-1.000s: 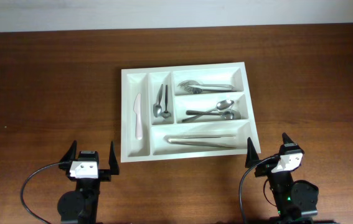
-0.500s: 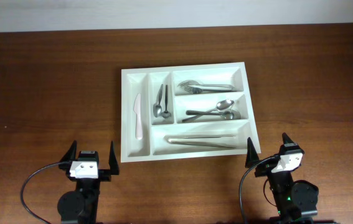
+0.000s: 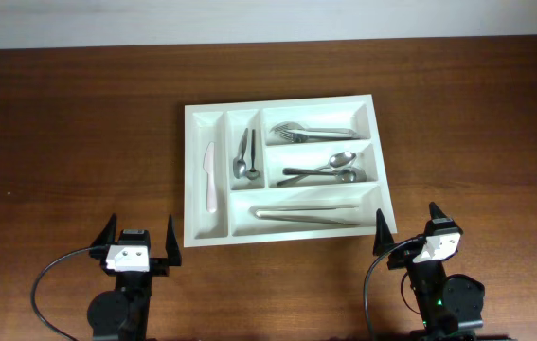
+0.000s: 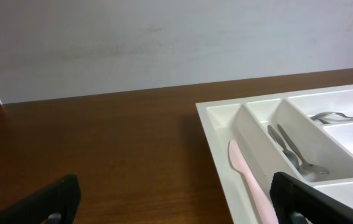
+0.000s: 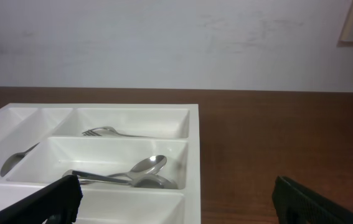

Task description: Pack container

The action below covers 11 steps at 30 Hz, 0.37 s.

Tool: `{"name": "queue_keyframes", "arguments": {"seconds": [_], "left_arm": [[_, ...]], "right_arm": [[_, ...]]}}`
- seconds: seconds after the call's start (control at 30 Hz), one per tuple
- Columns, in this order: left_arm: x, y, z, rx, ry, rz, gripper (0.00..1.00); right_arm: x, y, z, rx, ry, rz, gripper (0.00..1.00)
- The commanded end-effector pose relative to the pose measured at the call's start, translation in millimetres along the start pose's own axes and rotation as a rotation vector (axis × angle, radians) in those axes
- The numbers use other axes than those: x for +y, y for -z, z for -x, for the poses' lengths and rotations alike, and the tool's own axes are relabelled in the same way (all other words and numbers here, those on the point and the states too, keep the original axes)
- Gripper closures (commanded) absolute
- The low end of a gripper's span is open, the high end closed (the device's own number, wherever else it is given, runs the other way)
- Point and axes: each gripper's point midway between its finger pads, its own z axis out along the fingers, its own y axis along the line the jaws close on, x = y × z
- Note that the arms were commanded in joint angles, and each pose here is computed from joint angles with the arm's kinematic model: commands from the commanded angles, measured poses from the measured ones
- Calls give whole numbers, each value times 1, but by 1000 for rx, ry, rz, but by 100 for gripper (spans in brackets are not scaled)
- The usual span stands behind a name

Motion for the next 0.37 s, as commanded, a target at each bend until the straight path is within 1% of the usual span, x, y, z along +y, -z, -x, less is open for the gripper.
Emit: {"name": "queue_keyframes", "arguments": {"seconds": [0.0,0.33], "left_arm": [[1,0,-1,-6,-20,6,1],[1,0,-1,-6,-20,6,1]], "right_arm": [[0,0,-2,4,-9,-3,1],[0,0,-2,4,-9,-3,1]]}}
